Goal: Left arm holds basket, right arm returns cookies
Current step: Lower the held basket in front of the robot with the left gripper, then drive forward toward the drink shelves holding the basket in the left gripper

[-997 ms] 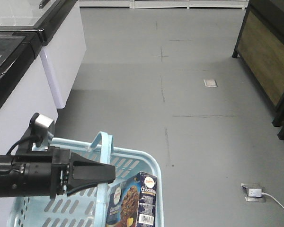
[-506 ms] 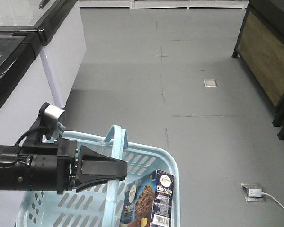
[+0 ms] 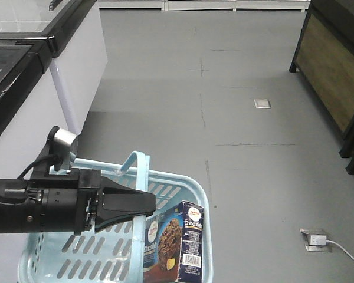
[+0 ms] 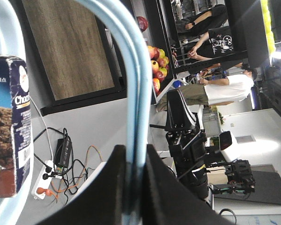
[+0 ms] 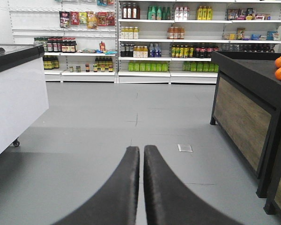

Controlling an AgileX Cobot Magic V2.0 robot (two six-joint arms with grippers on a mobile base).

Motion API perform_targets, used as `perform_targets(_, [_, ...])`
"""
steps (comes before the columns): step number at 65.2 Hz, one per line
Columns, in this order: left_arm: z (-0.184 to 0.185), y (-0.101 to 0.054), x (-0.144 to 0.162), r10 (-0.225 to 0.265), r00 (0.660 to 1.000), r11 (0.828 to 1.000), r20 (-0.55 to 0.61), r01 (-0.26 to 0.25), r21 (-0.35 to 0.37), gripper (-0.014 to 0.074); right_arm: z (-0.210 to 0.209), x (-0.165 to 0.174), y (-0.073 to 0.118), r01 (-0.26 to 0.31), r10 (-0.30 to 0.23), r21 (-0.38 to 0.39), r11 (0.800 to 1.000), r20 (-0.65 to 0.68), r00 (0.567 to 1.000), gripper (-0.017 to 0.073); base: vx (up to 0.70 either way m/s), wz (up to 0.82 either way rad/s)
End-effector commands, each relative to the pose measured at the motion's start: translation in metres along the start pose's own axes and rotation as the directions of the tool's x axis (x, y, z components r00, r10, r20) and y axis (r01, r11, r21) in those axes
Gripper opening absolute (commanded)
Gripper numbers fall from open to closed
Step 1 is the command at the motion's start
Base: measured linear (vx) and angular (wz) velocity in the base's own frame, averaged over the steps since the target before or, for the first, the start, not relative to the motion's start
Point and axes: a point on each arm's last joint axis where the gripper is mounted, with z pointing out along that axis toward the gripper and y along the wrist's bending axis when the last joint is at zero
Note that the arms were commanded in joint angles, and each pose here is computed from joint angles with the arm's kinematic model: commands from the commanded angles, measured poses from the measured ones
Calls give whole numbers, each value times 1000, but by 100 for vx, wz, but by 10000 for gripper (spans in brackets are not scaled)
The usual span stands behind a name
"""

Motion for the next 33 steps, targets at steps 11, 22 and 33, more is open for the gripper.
perform_targets(11, [-5, -28, -6, -1, 998, 988, 55, -7, 153, -3, 0, -2, 0, 6, -6, 2, 1000, 69, 998, -6, 0, 0])
perform_targets(22, [-5, -28, -6, -1, 998, 988, 55, -7, 153, -3, 0, -2, 0, 6, -6, 2, 1000, 69, 998, -6, 0, 0])
perform_targets(33, [-5, -28, -6, -1, 998, 988, 55, -7, 153, -3, 0, -2, 0, 6, -6, 2, 1000, 69, 998, -6, 0, 0])
